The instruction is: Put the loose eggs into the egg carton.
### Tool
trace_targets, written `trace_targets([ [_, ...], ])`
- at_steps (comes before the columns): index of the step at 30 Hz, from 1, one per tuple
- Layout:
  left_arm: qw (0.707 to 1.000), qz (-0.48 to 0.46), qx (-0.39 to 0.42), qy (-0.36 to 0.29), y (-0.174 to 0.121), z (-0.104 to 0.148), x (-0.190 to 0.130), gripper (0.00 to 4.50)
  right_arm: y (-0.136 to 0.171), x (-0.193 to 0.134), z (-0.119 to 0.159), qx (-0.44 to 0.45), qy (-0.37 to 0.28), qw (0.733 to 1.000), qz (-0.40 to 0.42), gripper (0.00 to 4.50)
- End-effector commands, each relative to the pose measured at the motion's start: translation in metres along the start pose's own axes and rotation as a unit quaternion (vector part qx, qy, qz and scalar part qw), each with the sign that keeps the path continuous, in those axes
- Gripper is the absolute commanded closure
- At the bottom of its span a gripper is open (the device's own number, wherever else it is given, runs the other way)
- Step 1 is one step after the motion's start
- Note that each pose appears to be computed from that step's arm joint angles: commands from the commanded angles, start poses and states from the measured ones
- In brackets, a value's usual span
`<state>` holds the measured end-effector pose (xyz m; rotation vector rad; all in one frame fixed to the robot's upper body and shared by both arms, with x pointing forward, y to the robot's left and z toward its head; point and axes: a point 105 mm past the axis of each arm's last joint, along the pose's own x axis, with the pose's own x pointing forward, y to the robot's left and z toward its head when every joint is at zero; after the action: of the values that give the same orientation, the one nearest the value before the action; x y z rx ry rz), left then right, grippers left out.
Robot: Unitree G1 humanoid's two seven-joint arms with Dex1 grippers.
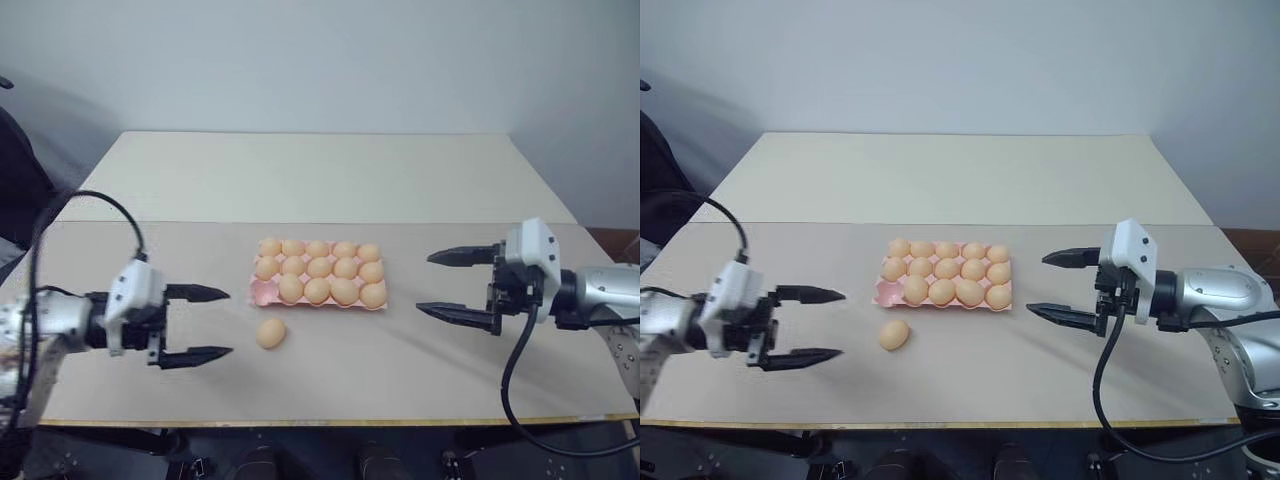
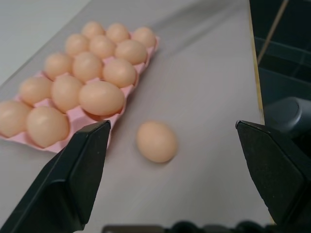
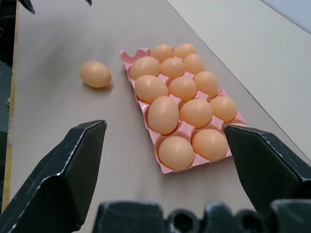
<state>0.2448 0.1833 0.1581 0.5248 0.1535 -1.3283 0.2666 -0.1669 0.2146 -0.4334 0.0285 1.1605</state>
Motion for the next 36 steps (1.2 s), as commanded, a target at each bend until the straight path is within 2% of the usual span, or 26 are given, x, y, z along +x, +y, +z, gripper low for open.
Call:
trace_targets([
  [1,0.998,-0.011,0.060,0.030,0.003,-0.010,0.021,0.02,0.002,-0.001,0.013,-0.029,-0.011,1.000,0.003,0.00],
  [8,0.994,-0.002,0.096,0.049,0.017,-0.032,0.045,0.02,0.007,-0.003,0.014,-0.032,-0.008,0.999,-0.003,0.00],
  [17,0.996,0.013,0.082,0.028,0.019,-0.038,0.064,0.02,0.010,-0.005,0.016,-0.034,-0.006,0.999,-0.008,0.00],
  [20,0.996,0.012,0.085,0.029,0.020,-0.039,0.063,0.61,0.009,-0.006,0.016,-0.035,-0.006,0.999,-0.010,0.00],
  [24,0.996,0.012,0.083,0.035,0.021,-0.041,0.058,1.92,0.009,-0.006,0.017,-0.038,-0.006,0.999,-0.012,0.00],
  [26,0.996,0.016,0.083,0.036,0.023,-0.040,0.055,2.34,0.009,-0.005,0.017,-0.038,-0.007,0.999,-0.012,0.00],
  [29,0.997,0.010,0.077,0.024,0.023,-0.034,0.050,2.38,0.009,-0.005,0.018,-0.039,-0.009,0.999,-0.013,0.00],
  [36,0.995,0.052,0.014,-0.089,0.044,0.011,0.029,2.38,0.008,-0.004,0.018,-0.038,-0.011,0.999,-0.015,0.00],
])
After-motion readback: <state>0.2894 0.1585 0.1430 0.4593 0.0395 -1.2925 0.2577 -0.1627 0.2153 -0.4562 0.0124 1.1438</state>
